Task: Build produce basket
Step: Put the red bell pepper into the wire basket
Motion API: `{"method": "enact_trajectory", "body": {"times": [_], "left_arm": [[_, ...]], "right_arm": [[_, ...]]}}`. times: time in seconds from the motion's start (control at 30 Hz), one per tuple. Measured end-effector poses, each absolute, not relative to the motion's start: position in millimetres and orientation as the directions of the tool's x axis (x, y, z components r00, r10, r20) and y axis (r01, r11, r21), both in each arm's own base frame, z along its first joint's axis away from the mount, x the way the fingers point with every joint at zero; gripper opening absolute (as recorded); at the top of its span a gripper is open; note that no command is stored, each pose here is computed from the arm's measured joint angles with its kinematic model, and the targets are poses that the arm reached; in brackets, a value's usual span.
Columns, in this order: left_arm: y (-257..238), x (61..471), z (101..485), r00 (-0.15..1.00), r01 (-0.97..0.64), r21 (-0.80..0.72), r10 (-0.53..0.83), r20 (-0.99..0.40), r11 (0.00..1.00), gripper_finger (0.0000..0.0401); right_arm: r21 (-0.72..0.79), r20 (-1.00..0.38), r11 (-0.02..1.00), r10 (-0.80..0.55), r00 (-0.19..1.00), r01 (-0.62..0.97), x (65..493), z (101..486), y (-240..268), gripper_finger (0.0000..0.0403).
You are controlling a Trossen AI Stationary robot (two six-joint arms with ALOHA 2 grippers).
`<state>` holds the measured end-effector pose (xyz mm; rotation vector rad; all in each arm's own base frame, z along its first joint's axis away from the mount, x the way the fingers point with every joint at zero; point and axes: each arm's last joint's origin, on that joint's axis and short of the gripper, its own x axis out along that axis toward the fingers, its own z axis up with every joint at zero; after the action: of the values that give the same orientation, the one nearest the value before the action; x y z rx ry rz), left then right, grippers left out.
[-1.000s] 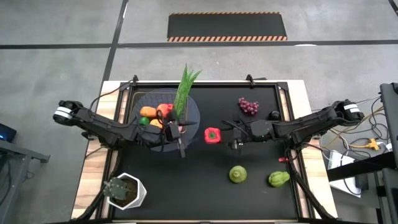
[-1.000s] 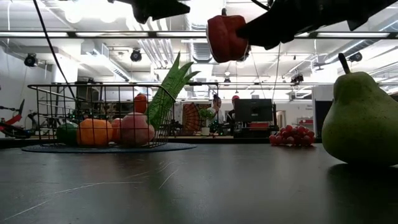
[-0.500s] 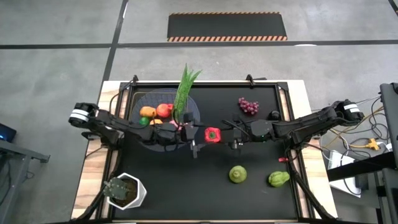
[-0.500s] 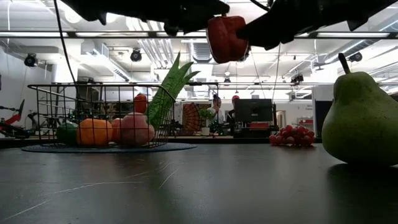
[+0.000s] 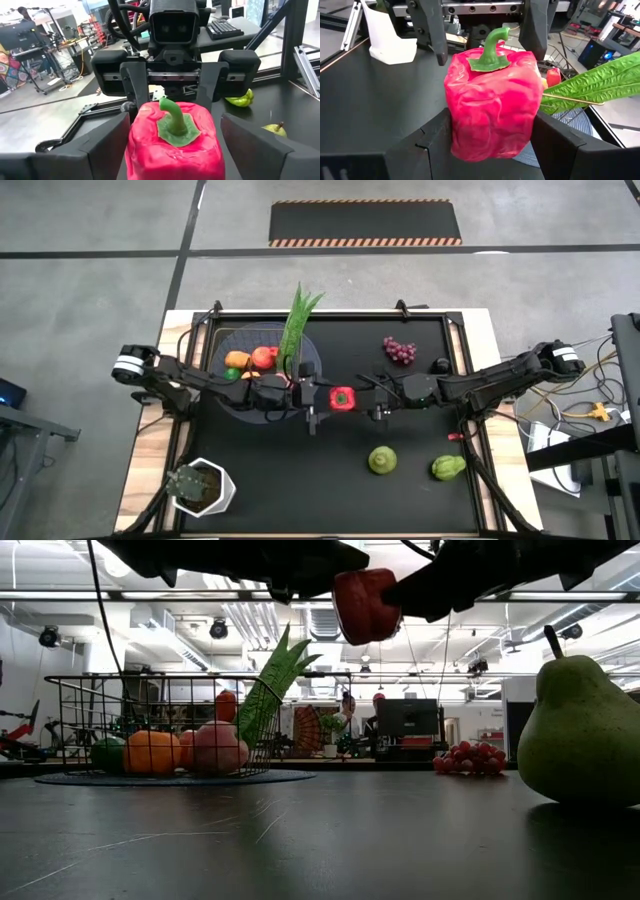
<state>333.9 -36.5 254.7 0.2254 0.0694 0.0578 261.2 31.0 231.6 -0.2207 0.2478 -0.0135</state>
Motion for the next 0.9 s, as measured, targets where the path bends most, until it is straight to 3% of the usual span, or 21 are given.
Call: {"method": "enact_trajectory", "body": {"times": [0.27,0.63,0.9], "left_arm": [[-35.2,332.5,255.3,0.991,-0.092,0.170,0.108,-0.085,0.981,0.0263],[-33.0,331.0,252.3,0.975,-0.126,0.213,0.161,-0.153,0.969,0.0311],[-32.0,330.4,251.8,0.972,-0.127,0.246,0.170,-0.164,0.961,0.0308]], "right_arm": [[-0.137,-0.229,0.990,-0.044,0.972,0.013,261.9,232.9,29.4,0.0215],[-0.083,-0.208,0.996,-0.060,0.976,0.044,262.9,235.8,28.9,0.0215],[-0.092,-0.209,0.995,-0.060,0.976,0.042,262.9,235.9,28.9,0.0215]]}}
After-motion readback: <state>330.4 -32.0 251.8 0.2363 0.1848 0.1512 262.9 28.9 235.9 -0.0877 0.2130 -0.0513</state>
